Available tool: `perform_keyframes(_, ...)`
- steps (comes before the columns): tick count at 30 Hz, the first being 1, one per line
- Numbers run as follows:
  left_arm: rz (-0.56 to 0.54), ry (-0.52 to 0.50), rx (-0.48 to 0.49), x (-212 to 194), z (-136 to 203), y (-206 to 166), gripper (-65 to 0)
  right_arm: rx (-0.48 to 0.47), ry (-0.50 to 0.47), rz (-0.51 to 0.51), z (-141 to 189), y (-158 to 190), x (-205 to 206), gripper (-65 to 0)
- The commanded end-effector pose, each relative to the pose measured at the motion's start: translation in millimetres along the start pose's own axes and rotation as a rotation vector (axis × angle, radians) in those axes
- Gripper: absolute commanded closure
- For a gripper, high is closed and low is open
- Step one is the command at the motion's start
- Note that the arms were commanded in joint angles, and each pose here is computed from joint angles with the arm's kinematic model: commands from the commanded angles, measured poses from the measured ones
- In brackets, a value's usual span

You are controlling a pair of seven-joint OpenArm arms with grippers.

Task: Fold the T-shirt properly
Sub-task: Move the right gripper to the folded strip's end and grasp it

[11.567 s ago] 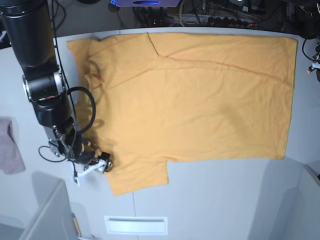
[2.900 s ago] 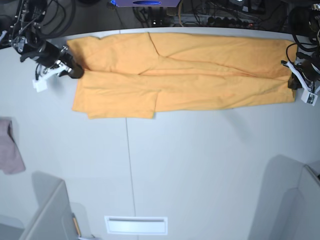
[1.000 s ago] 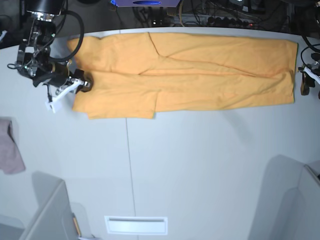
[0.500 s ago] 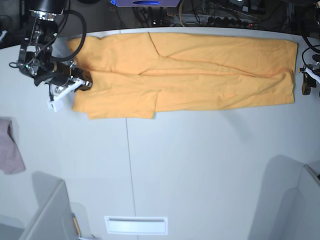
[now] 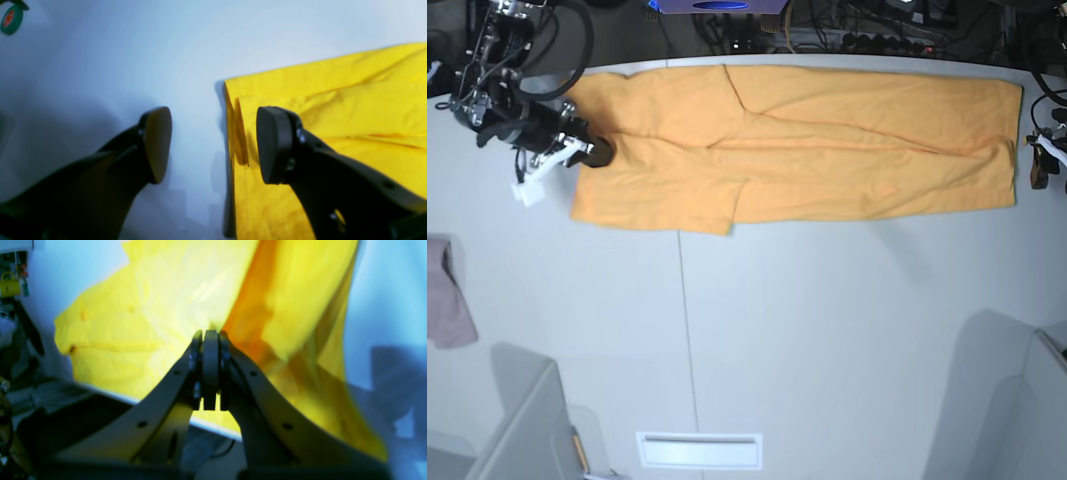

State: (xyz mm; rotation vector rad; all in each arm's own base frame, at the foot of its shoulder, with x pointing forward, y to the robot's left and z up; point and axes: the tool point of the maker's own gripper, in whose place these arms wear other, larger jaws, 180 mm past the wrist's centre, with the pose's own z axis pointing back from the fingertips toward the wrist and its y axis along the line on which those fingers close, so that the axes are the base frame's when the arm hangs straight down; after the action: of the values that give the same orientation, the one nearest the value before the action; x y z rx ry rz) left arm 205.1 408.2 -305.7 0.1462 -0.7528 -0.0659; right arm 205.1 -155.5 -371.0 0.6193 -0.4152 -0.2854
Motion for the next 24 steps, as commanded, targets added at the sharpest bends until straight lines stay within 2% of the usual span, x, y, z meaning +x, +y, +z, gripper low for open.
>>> perform_keyframes(1, -0.019, -0.043, 0.013, 16, 5, 7, -38.5, 0.029, -0.046, 0.038, 10, 11, 14, 0.0)
perform_keyframes(8, -0.023, -0.041, 0.008, 16, 4, 5, -38.7, 0.087, -0.021, 0.010, 28, 16, 11, 0.0)
perform_keyframes(15, -0.039, -0.054, 0.002, 21, 5, 0, -38.5, 0.067, 0.035, -0.018, 27, 8, -7, 0.0)
perform_keyframes(18, -0.082, -0.080, -0.008, 34, 12, -12, -38.2, 0.038, 0.042, -0.016, 25, 3, -6, 0.0)
perform_keyframes(22, -0.098, -0.048, -0.007, 34, 18, -27, -38.0, 0.034, 0.044, -0.017, 25, 1, -6, 0.0)
perform_keyframes(24, -0.094, -0.024, -0.015, 30, 18, -35, -37.8, 0.035, 0.044, -0.018, 25, 2, -7, -16.5)
